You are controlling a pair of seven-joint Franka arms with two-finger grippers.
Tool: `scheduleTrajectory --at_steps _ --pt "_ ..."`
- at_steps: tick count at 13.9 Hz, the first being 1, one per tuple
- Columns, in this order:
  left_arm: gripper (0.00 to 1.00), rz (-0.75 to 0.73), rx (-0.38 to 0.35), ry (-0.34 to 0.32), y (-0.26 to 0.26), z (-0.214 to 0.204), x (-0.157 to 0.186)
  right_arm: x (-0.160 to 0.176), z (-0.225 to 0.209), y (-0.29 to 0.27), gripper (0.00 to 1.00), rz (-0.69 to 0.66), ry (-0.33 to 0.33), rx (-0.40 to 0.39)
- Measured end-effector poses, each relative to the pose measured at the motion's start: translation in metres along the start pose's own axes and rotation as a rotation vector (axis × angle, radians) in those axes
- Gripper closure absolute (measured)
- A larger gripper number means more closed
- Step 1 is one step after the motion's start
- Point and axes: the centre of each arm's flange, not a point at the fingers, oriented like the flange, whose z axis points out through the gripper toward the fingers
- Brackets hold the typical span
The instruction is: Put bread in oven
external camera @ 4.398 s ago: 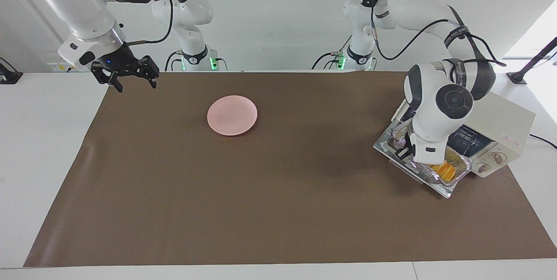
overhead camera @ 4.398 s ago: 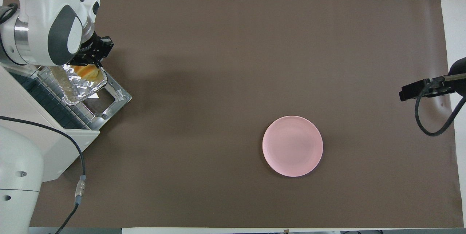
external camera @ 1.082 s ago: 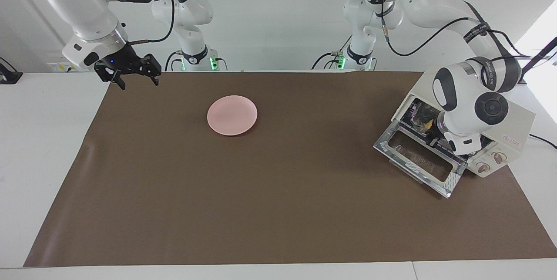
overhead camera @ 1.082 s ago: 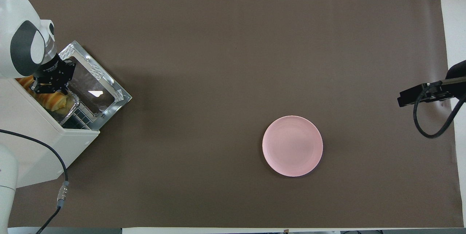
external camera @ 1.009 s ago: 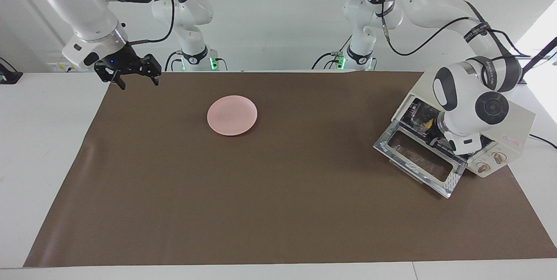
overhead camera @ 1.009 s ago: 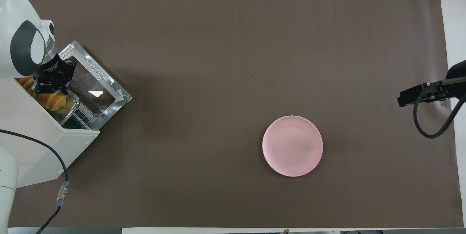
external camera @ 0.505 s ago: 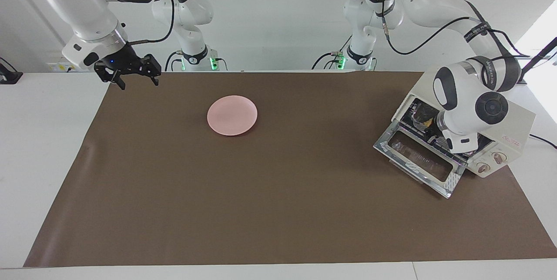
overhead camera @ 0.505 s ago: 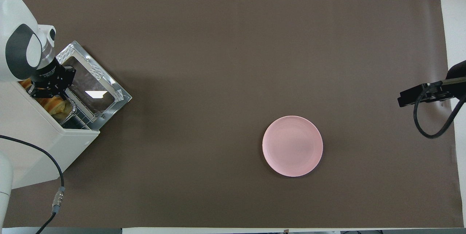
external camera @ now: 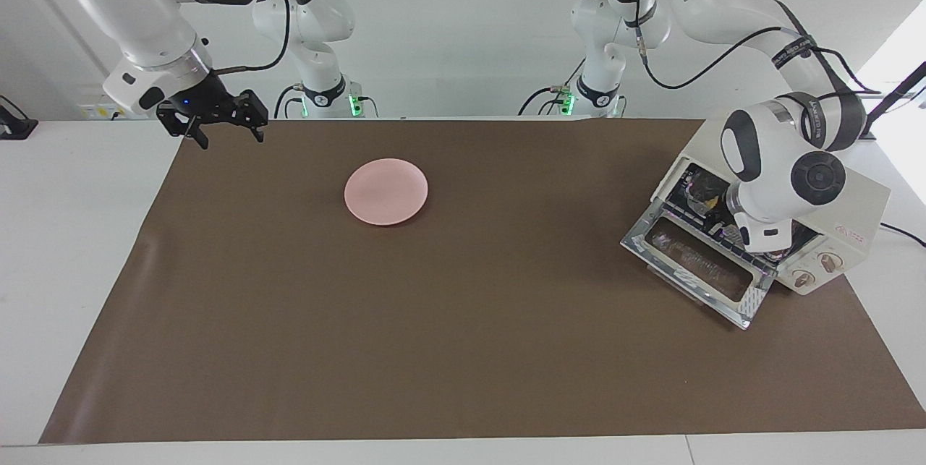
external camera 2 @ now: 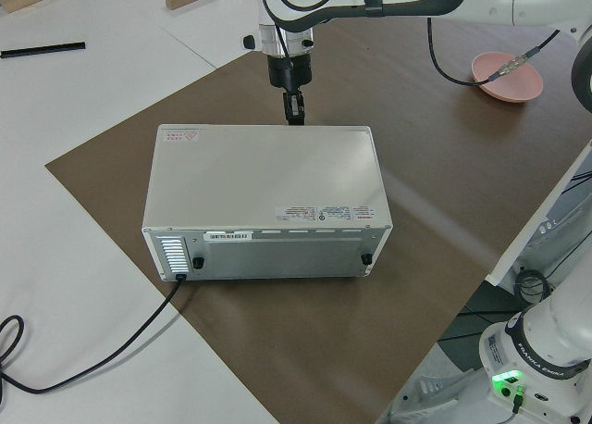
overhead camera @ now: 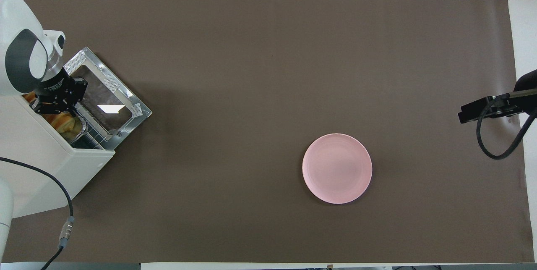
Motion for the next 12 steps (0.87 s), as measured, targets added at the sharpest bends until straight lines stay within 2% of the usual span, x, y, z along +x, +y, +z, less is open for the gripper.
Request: scheduleTrajectory --at_steps 1,4,5,10,12 --pt "0.96 0.002 -0.001 0.001 -0.001 0.0 0.001 0.0 0.0 0.001 0.0 0.001 0.0 0.0" --pt "0.73 0.003 -0.004 0.005 -0.001 -0.001 0.001 0.0 0.0 0.003 0.0 0.006 0.0 0.001" --pt "0.57 0.004 -0.007 0.008 -0.001 -0.002 0.001 0.0 0.0 0.003 0.0 0.005 0.0 0.001" --pt "0.03 0.055 -0.044 0.061 0.008 -0.017 -0.001 0.0 0.0 0.003 0.0 0.005 0.0 0.001" --pt "0.0 0.105 -0.075 0.091 -0.004 -0.039 0.001 0.0 0.0 0.003 0.0 0.005 0.0 0.001"
